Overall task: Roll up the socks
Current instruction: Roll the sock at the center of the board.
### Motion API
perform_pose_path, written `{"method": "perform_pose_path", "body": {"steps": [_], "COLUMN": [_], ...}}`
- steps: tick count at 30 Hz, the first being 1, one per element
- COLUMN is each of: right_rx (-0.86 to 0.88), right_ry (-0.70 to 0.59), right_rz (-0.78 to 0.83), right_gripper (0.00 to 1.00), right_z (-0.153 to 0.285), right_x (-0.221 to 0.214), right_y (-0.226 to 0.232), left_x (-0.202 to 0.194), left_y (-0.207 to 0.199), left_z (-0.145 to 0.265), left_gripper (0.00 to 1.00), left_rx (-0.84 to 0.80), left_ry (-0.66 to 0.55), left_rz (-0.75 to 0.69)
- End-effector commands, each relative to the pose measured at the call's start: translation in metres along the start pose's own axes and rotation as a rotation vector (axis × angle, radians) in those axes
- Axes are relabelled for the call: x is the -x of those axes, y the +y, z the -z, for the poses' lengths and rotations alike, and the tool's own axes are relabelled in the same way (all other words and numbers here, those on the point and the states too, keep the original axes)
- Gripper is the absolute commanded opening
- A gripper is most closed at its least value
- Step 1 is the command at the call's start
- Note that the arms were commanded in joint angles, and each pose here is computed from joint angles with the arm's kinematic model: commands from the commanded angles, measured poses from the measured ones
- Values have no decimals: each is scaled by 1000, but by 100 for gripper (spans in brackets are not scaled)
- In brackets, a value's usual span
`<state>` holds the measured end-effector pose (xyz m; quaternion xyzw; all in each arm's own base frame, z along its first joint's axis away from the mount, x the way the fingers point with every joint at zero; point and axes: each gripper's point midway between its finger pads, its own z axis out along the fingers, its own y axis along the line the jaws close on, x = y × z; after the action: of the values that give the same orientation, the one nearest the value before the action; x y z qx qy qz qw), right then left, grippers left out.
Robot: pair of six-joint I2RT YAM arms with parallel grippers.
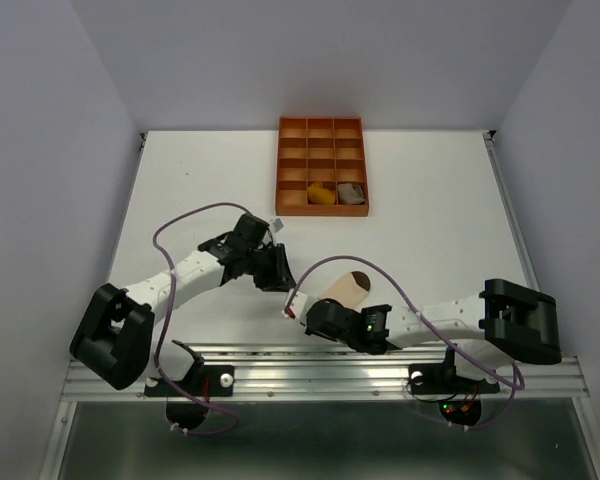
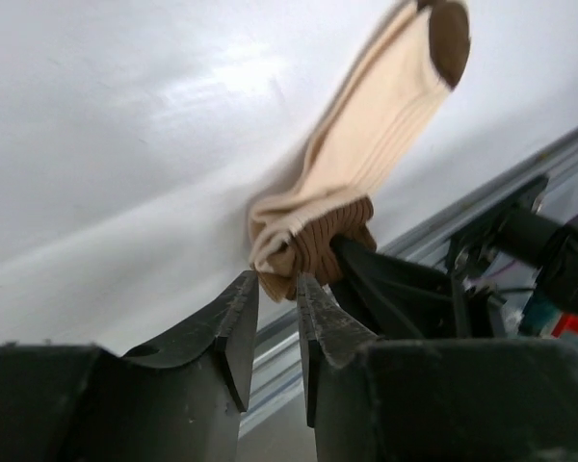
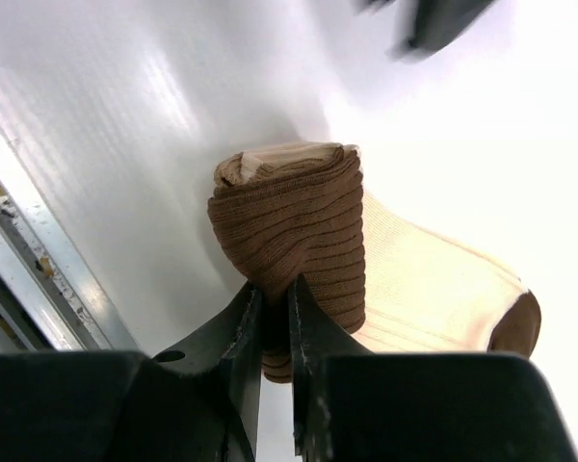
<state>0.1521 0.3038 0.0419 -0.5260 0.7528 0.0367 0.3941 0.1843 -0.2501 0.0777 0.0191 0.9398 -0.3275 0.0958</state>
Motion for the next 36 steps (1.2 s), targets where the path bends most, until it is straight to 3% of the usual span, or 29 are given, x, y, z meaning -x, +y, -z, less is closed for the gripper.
{"method": "perform_pose_path", "body": {"steps": [1,4,10,13,18,23,27,30,36], "right_rx": [114,142,158,165,163,187,188,201,221], "right_ry": [-147,-219,-239,-235,-225,-240,-236,-250,-159], "right_rz": [101,160,212,216,208,192,159,90,-50], "right_gripper": [1,1,1,1,1,1,1,1,1], "right_z": [-3,-5,-11,-15,-18,-17,-16,-9,0], "right_x": [28,42,46,44,40,41,38,41,34], "right_y": [18,24,28,31,33,37,35,36,36], "left_x": [43,82,117,108,82,60,61,65,81], "left_y": [11,14,-24,-48,-51,-52,-39,-8,27], "left_z": [21,27,4,-19,-54,-72,-85,-101,-101], "left_gripper": [35,35,33,32,28,28,27,24,22], "left_rx": [36,57,-53,-109,-168,-183,-115,30,229], "left_ry": [-161,-260,-217,-139,1,63,57,48,-25], "left_rz": [41,67,-42,-113,-148,-188,-158,-109,-62]}}
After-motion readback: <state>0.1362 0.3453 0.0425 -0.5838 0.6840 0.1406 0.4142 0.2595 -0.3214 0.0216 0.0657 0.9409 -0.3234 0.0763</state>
